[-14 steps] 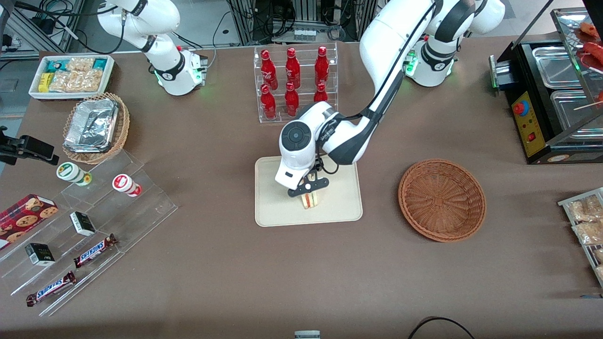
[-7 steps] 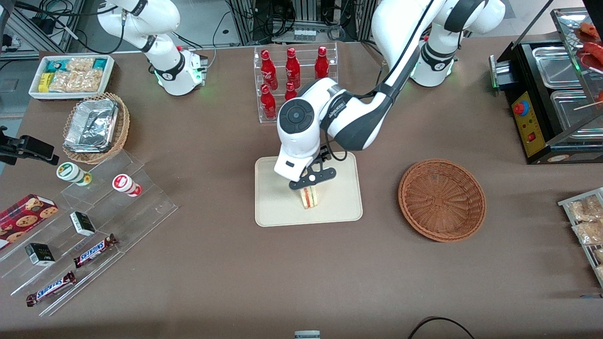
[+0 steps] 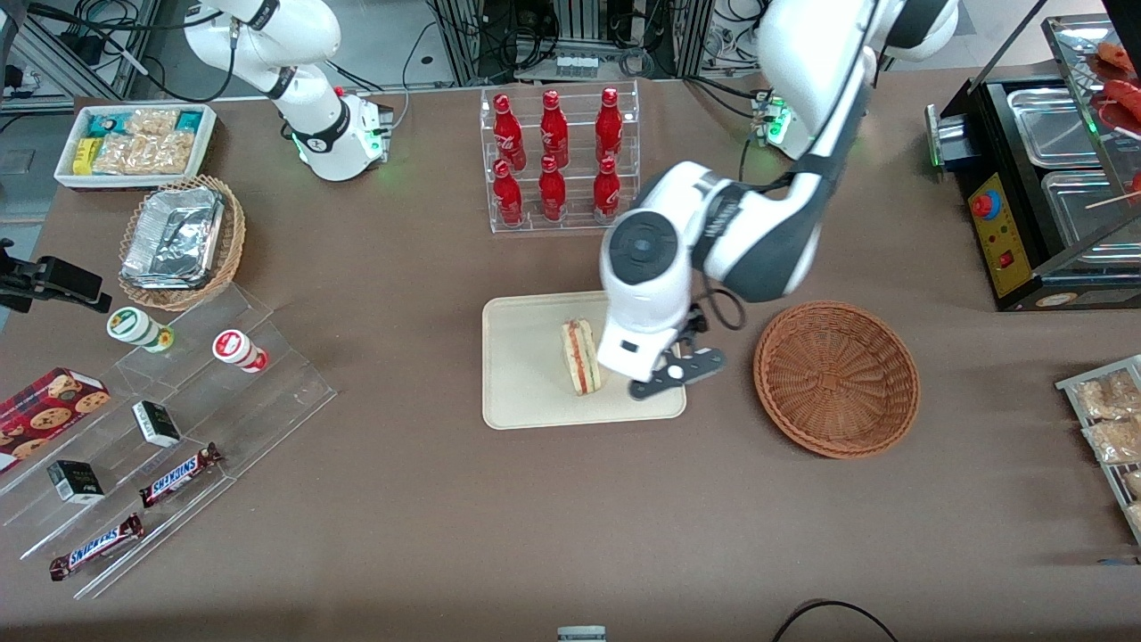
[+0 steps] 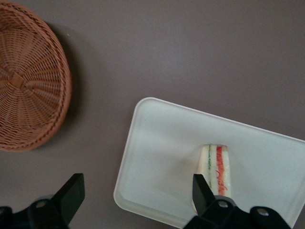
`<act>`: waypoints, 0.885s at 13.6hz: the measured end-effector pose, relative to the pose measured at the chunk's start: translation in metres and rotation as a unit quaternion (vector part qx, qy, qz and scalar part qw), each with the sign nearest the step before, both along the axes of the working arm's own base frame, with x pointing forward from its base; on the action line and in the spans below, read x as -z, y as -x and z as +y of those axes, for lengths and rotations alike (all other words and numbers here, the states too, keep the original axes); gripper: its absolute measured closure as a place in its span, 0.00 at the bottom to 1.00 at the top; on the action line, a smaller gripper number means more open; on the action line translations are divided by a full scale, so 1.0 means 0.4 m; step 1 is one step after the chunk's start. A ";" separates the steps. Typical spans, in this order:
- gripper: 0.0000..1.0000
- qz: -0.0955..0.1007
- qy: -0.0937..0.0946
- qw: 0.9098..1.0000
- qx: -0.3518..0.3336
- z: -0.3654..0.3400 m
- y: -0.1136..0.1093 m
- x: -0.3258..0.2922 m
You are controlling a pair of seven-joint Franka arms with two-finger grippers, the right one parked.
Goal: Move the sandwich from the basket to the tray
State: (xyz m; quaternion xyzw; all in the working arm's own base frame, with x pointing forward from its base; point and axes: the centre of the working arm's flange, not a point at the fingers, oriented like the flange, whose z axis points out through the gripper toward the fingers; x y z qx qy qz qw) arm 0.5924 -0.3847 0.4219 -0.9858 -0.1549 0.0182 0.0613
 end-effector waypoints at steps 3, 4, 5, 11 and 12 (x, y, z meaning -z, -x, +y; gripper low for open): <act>0.00 0.027 0.027 0.998 0.043 0.226 -0.032 -0.091; 0.00 0.033 0.034 0.997 0.060 0.296 -0.030 -0.118; 0.00 0.038 0.038 0.996 0.077 0.360 -0.024 -0.141; 0.00 0.071 0.081 0.984 0.144 0.679 0.029 -0.292; 0.00 0.068 0.085 0.982 0.153 0.721 0.042 -0.314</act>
